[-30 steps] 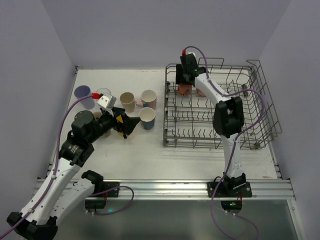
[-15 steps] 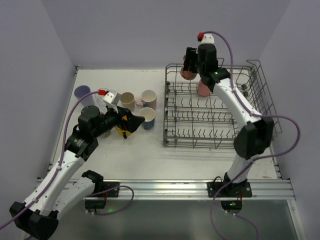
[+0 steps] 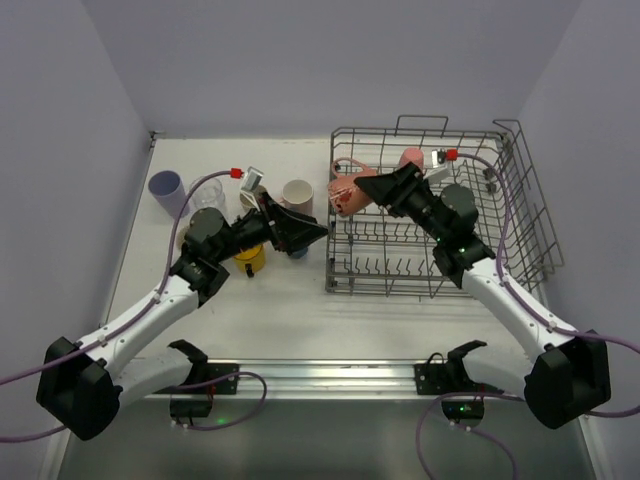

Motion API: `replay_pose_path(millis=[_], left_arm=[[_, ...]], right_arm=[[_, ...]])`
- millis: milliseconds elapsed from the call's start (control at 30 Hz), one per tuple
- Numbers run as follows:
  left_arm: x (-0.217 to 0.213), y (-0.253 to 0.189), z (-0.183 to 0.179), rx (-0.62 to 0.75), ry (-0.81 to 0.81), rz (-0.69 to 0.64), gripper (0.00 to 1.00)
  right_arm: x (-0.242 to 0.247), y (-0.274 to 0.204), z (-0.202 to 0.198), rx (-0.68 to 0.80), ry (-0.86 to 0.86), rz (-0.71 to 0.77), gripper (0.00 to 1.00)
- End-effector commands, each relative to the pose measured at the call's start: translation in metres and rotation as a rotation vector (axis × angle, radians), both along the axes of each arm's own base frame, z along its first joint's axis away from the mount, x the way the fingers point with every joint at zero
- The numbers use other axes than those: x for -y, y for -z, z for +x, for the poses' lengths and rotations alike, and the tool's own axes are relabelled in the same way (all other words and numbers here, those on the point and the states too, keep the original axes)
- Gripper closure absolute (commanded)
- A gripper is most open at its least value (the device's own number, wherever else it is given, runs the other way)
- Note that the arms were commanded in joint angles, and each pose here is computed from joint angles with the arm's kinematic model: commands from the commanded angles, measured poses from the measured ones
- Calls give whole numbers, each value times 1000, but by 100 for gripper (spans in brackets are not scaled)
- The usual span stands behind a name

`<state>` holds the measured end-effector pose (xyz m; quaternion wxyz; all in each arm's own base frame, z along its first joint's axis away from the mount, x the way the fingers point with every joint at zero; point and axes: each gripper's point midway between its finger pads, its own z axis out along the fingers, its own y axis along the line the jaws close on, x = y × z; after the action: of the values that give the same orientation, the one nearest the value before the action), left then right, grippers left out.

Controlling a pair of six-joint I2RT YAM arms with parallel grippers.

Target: Unload the cups from the dish rack

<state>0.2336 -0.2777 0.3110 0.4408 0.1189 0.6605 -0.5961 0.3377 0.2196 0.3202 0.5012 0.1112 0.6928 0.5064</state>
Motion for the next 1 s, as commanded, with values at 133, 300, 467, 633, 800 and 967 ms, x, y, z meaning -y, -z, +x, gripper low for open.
replay_pose_path(millis=[133,300,467,633,800,967], left_arm=[[27,-51,-11,70,31,-170,9],[42,-46,-5,51,29,-162,20],[44,-45,-3,67,6,-143,26],[40,-52,5,113,-51,-129,30],[46,-59,14,142,-66,-118,68],[28,-69,18,198,-167,3,100]], right_arm=[[-23,-76,-71,157,-249,348,80],[-28,-57,-79,123,-287,380,80],[-25,-53,-79,121,-267,385,80],[-35,-46,-84,102,-296,392,80],[-51,-31,-92,66,-336,386,76],[-47,-13,-95,61,-313,332,23]])
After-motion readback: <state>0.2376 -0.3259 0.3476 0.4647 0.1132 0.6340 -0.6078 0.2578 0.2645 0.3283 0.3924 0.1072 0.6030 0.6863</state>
